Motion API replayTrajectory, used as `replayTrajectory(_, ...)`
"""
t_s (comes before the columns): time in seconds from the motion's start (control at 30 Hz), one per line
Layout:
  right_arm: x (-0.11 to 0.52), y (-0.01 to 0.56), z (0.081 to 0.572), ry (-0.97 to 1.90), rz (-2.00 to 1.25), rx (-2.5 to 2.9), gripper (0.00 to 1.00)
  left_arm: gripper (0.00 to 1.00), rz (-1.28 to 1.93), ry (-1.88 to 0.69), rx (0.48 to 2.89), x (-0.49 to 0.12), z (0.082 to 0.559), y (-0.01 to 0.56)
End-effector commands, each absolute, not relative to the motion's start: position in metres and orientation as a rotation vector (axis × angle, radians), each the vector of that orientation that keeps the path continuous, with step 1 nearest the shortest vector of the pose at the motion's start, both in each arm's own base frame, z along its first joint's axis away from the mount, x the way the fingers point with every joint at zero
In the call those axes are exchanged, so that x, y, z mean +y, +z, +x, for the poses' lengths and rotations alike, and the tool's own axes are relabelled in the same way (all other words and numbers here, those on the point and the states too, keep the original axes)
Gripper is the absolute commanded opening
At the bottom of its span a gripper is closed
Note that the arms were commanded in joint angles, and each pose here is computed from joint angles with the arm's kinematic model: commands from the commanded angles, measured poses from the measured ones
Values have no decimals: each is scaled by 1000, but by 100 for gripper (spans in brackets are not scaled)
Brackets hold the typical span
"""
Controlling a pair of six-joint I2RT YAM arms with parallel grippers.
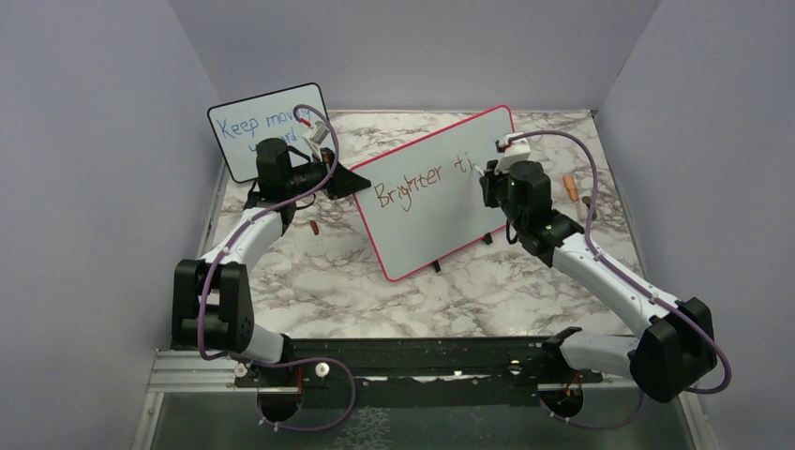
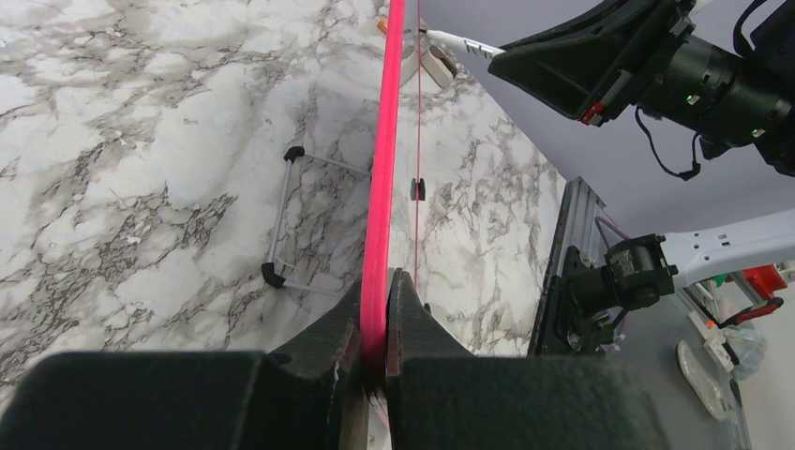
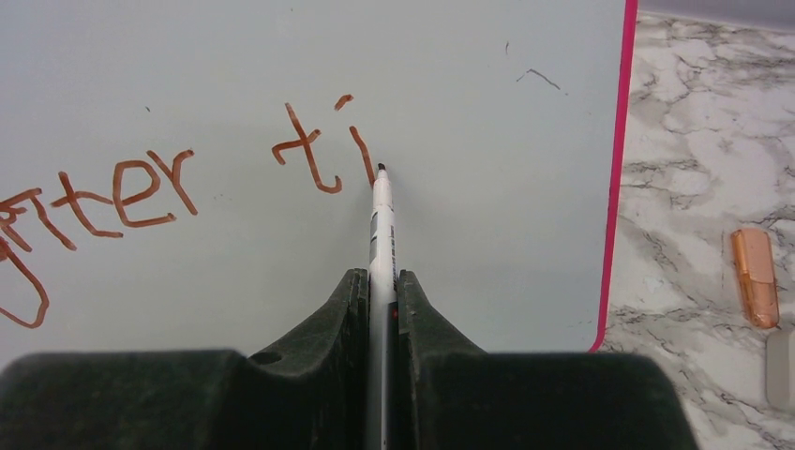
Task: Write a sentence on the whiteboard
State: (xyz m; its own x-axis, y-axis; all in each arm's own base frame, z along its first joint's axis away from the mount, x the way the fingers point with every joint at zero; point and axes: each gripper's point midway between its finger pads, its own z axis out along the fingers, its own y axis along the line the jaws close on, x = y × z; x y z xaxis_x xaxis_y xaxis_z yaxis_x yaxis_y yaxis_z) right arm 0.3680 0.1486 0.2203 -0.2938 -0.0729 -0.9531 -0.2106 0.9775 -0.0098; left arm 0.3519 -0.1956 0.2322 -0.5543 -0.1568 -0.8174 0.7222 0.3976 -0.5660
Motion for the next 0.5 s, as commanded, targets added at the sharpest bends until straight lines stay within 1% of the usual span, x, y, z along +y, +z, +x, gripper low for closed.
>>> replayTrajectory(0.0, 146, 262, 380, 147, -161, 1756, 1, 0, 461, -1211, 1907, -194, 356, 191)
replayTrajectory(0.47, 149, 261, 390, 159, -175, 1759, 1, 0, 462, -1213, 1910, -194, 356, 190)
